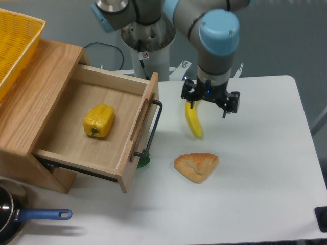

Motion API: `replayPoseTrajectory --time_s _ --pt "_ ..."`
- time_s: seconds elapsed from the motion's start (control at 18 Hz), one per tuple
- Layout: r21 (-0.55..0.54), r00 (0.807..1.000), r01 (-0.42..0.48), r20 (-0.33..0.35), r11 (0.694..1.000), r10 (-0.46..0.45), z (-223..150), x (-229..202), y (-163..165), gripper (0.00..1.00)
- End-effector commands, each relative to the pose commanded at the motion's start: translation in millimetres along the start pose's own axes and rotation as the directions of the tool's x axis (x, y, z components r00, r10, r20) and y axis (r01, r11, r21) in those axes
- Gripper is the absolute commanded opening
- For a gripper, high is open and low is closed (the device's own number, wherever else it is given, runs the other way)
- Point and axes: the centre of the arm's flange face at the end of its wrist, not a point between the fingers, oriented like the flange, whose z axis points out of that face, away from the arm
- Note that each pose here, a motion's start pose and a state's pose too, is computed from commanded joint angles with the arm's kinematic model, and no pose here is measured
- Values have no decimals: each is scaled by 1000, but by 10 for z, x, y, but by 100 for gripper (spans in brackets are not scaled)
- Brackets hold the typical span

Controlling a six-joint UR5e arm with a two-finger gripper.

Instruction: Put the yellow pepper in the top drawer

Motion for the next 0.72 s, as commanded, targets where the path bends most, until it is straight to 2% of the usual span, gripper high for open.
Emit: replayPoseTrajectory --time_s 0.28,0.5,0.72 --pt "71 993 -114 11 991 114 -4 -133 7 100" --pt "90 972 -235 23 968 234 -31 -251 106 100" --pt "87 971 -240 22 967 239 -26 -281 143 100"
